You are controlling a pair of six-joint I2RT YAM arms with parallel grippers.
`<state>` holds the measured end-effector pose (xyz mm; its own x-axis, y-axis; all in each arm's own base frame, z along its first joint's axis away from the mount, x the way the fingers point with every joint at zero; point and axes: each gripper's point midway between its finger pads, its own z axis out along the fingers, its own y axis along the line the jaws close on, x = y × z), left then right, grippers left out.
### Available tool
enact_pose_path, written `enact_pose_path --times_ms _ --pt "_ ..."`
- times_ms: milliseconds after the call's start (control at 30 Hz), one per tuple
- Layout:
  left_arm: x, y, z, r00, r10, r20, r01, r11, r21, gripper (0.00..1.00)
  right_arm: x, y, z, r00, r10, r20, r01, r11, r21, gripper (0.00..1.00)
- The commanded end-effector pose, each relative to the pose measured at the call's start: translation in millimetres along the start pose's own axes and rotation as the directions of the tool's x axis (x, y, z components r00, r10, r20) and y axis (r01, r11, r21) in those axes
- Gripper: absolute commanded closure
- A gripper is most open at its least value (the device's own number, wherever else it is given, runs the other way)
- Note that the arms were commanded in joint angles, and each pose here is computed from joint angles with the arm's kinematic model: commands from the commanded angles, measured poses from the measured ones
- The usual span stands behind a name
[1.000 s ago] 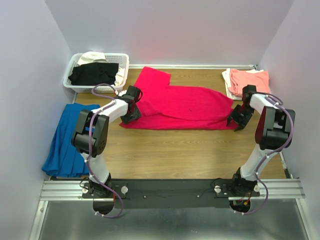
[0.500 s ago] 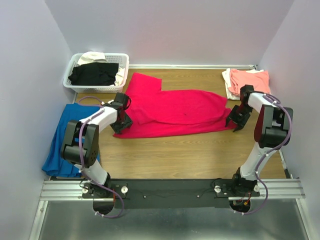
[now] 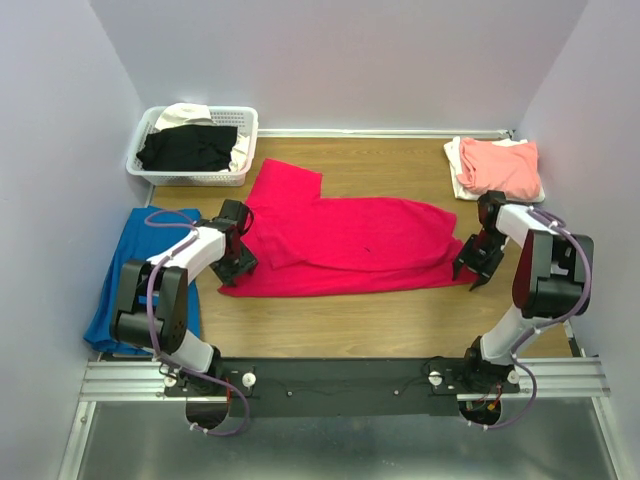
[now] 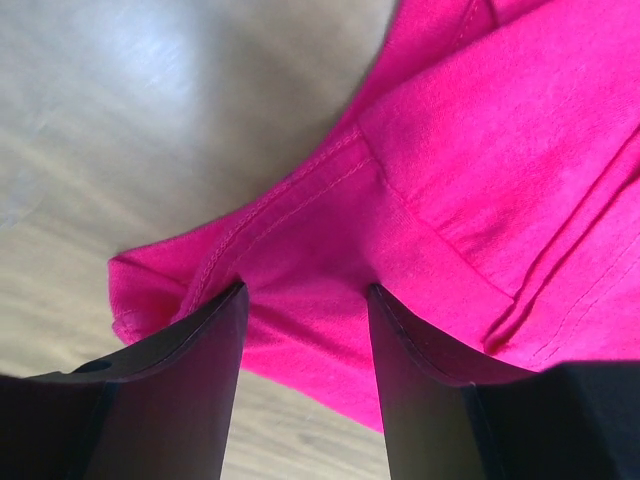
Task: Fold and stack the t-shirts
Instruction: Flatten out the tshirt
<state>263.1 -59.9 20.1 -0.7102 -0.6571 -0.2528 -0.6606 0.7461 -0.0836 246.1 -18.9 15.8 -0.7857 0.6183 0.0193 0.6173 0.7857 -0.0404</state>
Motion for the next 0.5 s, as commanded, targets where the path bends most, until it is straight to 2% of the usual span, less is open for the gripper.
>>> enact_pose_path --times_ms 0,133,267,400,467 --pt "5.7 23.2 -15.8 1.0 0.029 -0.007 -0.03 0.999 -0.046 0.41 4.4 -23.5 -27.6 0.996 0.031 0.078 -0.037 0.996 0.079 0.43" --pt "-32.7 -4.2 -63.2 0.986 0.049 0.16 -0.066 0.992 0.107 0.43 -7.1 -16.0 -66.4 0.983 0.046 0.177 -0.047 0.999 0.004 0.43" --pt "-58.8 -22.5 -94.3 0.957 0.065 0.282 -0.124 0.973 0.195 0.43 -20.1 -2.3 -88.1 0.968 0.063 0.243 -0.045 0.996 -0.079 0.43" --pt "-60.9 -33.7 -87.8 0.958 0.095 0.269 -0.154 0.966 0.207 0.43 -34.7 13.2 -84.1 0.964 0.068 0.259 -0.035 0.991 -0.128 0.47" --pt "-59.9 -39.3 -76.7 0.964 0.115 0.241 -0.165 0.966 0.199 0.44 -41.7 18.3 -75.6 0.964 0.072 0.254 -0.039 0.991 -0.13 0.56"
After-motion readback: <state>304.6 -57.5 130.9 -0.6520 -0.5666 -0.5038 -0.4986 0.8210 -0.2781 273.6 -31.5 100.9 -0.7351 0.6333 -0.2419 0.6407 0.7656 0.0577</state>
